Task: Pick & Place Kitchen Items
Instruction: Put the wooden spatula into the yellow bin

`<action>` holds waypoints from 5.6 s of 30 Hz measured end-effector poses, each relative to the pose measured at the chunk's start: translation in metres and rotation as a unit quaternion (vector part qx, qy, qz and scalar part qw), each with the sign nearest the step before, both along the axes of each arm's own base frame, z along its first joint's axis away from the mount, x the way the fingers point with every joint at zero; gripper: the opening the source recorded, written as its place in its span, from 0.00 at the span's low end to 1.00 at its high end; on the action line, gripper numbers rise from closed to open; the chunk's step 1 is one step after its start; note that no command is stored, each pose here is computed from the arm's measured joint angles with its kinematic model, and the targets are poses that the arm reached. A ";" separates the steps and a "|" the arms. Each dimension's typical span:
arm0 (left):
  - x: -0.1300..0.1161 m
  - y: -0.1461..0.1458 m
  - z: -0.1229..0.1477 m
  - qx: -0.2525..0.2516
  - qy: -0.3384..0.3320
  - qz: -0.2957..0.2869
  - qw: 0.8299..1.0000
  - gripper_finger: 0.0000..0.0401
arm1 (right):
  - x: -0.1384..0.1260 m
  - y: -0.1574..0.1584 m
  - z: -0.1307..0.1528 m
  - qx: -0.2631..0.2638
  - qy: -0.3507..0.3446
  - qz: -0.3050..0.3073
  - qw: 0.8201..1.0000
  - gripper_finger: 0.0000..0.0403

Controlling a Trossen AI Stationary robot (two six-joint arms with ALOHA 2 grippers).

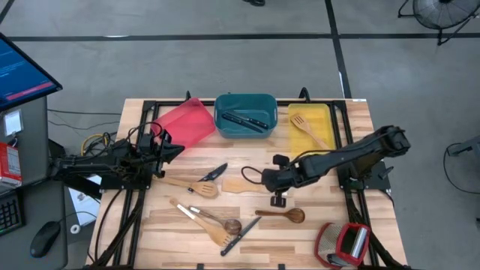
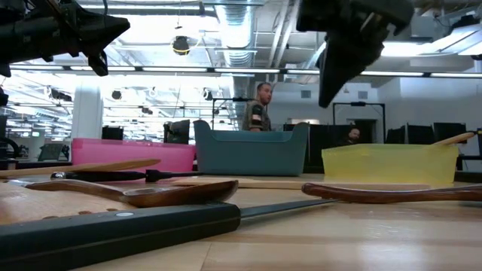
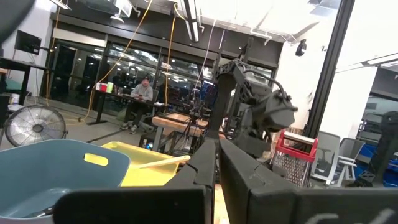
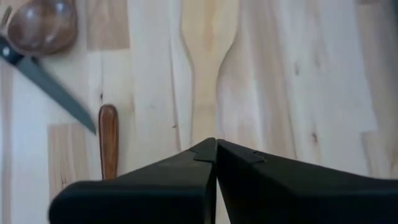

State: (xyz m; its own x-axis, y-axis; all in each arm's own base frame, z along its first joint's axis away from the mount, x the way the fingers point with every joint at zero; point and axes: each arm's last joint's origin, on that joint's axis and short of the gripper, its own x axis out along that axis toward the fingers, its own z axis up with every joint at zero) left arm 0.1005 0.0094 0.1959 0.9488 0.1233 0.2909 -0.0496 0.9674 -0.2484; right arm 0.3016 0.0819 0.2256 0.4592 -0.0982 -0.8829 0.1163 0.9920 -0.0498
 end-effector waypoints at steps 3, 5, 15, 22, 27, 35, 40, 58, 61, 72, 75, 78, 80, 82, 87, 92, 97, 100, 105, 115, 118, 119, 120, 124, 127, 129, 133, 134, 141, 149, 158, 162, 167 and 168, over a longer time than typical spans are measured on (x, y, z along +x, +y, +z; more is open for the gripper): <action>0.000 0.000 0.000 0.000 0.000 0.000 1.000 0.01 | 0.000 -0.003 0.001 0.006 -0.002 -0.024 1.000 0.05; 0.000 0.000 0.000 0.000 0.000 0.000 1.000 0.01 | -0.002 -0.004 0.000 0.008 0.007 -0.036 0.999 0.10; 0.000 0.000 0.000 0.000 0.000 0.000 1.000 0.01 | 0.001 -0.001 -0.018 0.002 0.054 -0.051 0.997 0.47; 0.000 0.000 0.000 0.000 -0.002 0.000 1.000 0.01 | 0.011 0.002 -0.053 -0.007 0.111 -0.041 0.993 0.60; 0.000 0.000 0.001 0.000 -0.004 0.000 1.000 0.01 | 0.019 0.005 -0.074 0.019 0.132 -0.022 0.991 0.60; 0.000 0.000 0.001 0.000 -0.004 0.000 1.000 0.01 | 0.028 0.008 -0.097 0.049 0.153 -0.005 0.987 0.60; 0.000 0.000 0.001 0.000 -0.006 0.000 1.000 0.01 | 0.028 0.005 -0.101 0.042 0.163 -0.012 0.986 0.58; 0.000 0.000 0.001 0.001 -0.007 0.000 1.000 0.01 | 0.026 0.004 -0.102 0.016 0.170 -0.020 0.985 0.20; 0.000 0.000 0.001 0.000 -0.007 0.000 1.000 0.01 | 0.026 0.006 -0.095 0.002 0.172 -0.019 0.985 0.20; 0.000 0.000 0.001 0.001 -0.008 0.000 1.000 0.01 | 0.014 0.000 -0.056 -0.027 0.142 -0.027 0.989 0.21; 0.000 0.000 0.001 0.001 -0.008 0.000 1.000 0.01 | 0.010 -0.002 -0.044 -0.025 0.129 -0.029 0.991 0.21; 0.000 0.000 0.001 0.001 -0.008 0.000 1.000 0.01 | 0.007 -0.002 -0.031 -0.020 0.107 -0.030 0.994 0.21; 0.000 0.000 0.001 0.000 -0.008 0.000 1.000 0.01 | 0.005 -0.002 -0.023 -0.015 0.091 -0.029 0.995 0.21; 0.000 0.000 0.001 0.001 -0.008 0.000 1.000 0.01 | 0.002 -0.003 -0.011 -0.010 0.068 -0.029 0.997 0.21; 0.000 0.000 0.001 0.000 -0.008 0.000 1.000 0.01 | -0.003 -0.003 0.017 -0.013 -0.013 -0.034 0.999 0.21; 0.000 0.000 0.001 0.001 -0.008 0.000 1.000 0.01 | -0.009 0.000 0.047 -0.001 -0.103 -0.014 0.995 0.22; 0.000 0.000 0.001 0.000 -0.008 0.000 1.000 0.01 | -0.017 0.005 0.077 0.011 -0.191 0.018 0.981 0.22; 0.000 0.000 0.001 0.001 -0.008 0.000 1.000 0.01 | -0.022 0.008 0.092 0.012 -0.237 0.041 0.971 0.22; 0.000 0.000 0.001 0.001 -0.008 0.000 1.000 0.01 | -0.028 0.011 0.111 0.010 -0.299 0.068 0.952 0.22; 0.000 0.000 0.001 0.000 -0.008 0.000 1.000 0.01 | -0.032 0.018 0.129 0.001 -0.364 0.112 0.925 0.22; 0.000 0.000 0.001 0.000 -0.008 0.000 1.000 0.01 | -0.031 0.019 0.131 -0.004 -0.374 0.121 0.920 0.22; 0.000 0.000 0.001 0.001 -0.008 0.000 1.000 0.01 | -0.031 0.019 0.131 -0.005 -0.377 0.123 0.918 0.22; 0.000 0.000 0.001 0.001 -0.008 0.000 1.000 0.01 | -0.031 0.020 0.132 -0.004 -0.381 0.128 0.916 0.22; 0.000 0.000 0.001 0.000 -0.008 0.000 1.000 0.01 | -0.030 0.022 0.136 0.011 -0.396 0.150 0.906 0.22; 0.000 0.000 0.001 0.000 -0.008 0.000 1.000 0.01 | -0.029 0.023 0.140 0.015 -0.413 0.172 0.894 0.22; 0.000 0.000 0.001 0.001 -0.008 0.000 1.000 0.01 | -0.029 0.024 0.143 0.018 -0.428 0.188 0.884 0.22; 0.000 0.000 0.001 0.000 -0.008 0.000 1.000 0.01 | -0.028 0.026 0.149 0.021 -0.454 0.217 0.864 0.22; 0.000 0.000 0.001 0.001 -0.008 0.000 1.000 0.01 | -0.028 0.027 0.150 0.025 -0.460 0.226 0.858 0.22; 0.000 0.000 0.001 0.000 -0.008 0.000 1.000 0.01 | -0.029 0.031 0.158 0.048 -0.494 0.294 0.817 0.22; 0.000 0.000 0.001 0.001 -0.008 0.000 1.000 0.01 | -0.030 0.032 0.158 0.057 -0.495 0.307 0.811 0.22; 0.000 0.000 0.001 0.000 -0.008 0.000 1.000 0.01 | -0.047 0.026 0.170 0.051 -0.502 0.326 0.800 0.22; 0.000 0.000 0.001 0.001 -0.008 0.000 1.000 0.01 | -0.064 0.018 0.179 0.039 -0.501 0.315 0.805 0.22; 0.000 0.000 0.001 0.001 -0.008 0.000 1.000 0.01 | -0.082 0.005 0.179 0.005 -0.461 0.248 0.852 0.22; 0.000 0.000 0.001 0.001 -0.008 0.000 1.000 0.01 | -0.085 0.003 0.178 0.001 -0.453 0.236 0.860 0.22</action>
State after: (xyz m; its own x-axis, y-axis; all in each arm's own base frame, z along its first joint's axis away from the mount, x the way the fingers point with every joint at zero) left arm 0.1001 0.0094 0.1974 0.9440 0.1236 0.3059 -0.0463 0.9676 -0.2480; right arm 0.2170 0.0848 0.4038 0.9468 0.2885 -0.1425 -0.3087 0.9395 -0.1489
